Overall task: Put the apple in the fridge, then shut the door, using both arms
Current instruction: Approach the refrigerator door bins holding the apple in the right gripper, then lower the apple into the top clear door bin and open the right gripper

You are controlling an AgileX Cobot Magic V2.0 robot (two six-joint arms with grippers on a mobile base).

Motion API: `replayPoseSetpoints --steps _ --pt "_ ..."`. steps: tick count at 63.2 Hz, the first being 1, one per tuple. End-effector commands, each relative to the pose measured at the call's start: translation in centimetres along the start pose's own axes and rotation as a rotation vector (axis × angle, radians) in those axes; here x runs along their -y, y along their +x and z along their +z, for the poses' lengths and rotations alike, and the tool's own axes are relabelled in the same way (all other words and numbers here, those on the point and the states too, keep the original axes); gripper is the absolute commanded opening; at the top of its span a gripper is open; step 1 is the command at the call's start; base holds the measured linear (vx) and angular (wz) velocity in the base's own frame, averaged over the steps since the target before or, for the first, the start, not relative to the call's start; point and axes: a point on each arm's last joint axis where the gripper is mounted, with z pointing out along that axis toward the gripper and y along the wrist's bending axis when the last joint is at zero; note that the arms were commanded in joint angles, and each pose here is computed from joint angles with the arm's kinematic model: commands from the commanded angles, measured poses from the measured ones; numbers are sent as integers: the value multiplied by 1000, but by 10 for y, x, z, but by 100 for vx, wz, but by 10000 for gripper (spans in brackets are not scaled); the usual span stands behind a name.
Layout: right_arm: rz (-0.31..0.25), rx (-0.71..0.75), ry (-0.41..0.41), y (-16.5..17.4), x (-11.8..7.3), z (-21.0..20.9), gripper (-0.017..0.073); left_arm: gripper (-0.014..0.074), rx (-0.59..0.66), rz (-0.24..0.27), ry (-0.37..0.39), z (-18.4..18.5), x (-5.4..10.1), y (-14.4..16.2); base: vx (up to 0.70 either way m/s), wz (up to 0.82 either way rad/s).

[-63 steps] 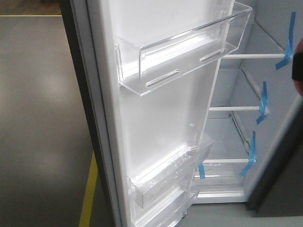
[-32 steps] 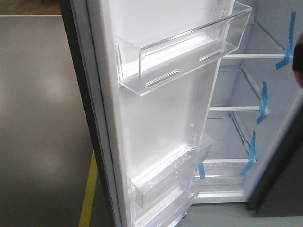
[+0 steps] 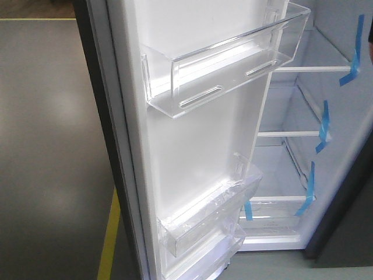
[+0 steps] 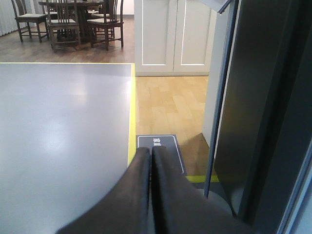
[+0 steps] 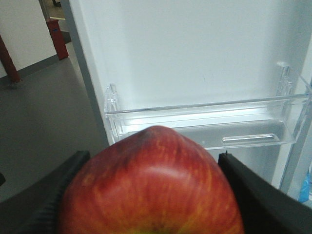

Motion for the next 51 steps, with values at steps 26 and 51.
replayPoseSetpoints --steps 26,51 --pt "-77 224 -125 -71 62 81 -3 -6 59 -17 16 1 1 1 0 0" --pt "-45 9 -360 -63 138 194 14 -6 59 -17 16 1 1 1 0 0"
